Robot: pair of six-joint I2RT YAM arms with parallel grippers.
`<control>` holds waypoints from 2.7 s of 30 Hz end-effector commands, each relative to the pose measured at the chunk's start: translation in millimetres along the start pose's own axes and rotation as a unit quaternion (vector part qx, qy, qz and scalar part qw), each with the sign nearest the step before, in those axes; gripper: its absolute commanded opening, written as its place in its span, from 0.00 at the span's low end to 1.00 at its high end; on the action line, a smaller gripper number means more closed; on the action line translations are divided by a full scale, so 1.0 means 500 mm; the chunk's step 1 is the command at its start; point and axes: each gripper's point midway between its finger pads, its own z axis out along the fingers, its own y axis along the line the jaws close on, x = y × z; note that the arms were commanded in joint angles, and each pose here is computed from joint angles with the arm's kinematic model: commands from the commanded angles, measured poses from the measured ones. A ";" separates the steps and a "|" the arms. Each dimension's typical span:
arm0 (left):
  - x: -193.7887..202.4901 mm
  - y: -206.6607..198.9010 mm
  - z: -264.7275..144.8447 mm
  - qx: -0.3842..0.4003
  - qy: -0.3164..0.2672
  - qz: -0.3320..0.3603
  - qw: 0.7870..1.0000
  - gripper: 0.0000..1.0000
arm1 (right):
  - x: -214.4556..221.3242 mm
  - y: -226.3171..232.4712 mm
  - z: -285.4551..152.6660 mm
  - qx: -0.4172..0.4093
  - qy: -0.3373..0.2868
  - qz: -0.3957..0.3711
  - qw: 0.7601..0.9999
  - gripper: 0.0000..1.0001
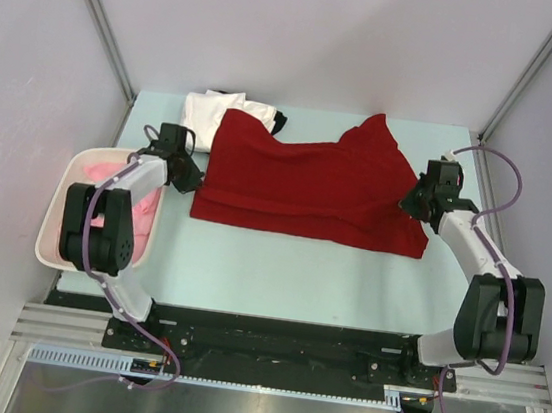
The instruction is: Fold and stack the t-shirts
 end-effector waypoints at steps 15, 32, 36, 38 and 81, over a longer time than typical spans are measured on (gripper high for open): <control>-0.078 -0.054 0.055 0.001 -0.023 0.001 1.000 0.59 | -0.134 0.144 0.108 -0.087 -0.014 0.067 0.994 0.02; 0.046 0.004 -0.102 0.014 -0.073 0.012 0.997 1.00 | -0.108 0.144 0.025 -0.047 -0.051 -0.025 0.997 1.00; 0.133 -0.012 -0.105 0.023 -0.016 0.065 0.997 1.00 | -0.042 0.091 -0.020 -0.005 -0.022 -0.028 0.999 1.00; 0.165 0.001 -0.100 0.005 0.002 0.075 0.997 1.00 | 0.002 0.067 -0.038 0.006 -0.007 -0.020 1.000 1.00; 0.310 0.086 0.084 -0.043 0.037 -0.169 0.984 0.00 | 0.185 -0.056 -0.148 -0.034 -0.048 0.039 0.998 1.00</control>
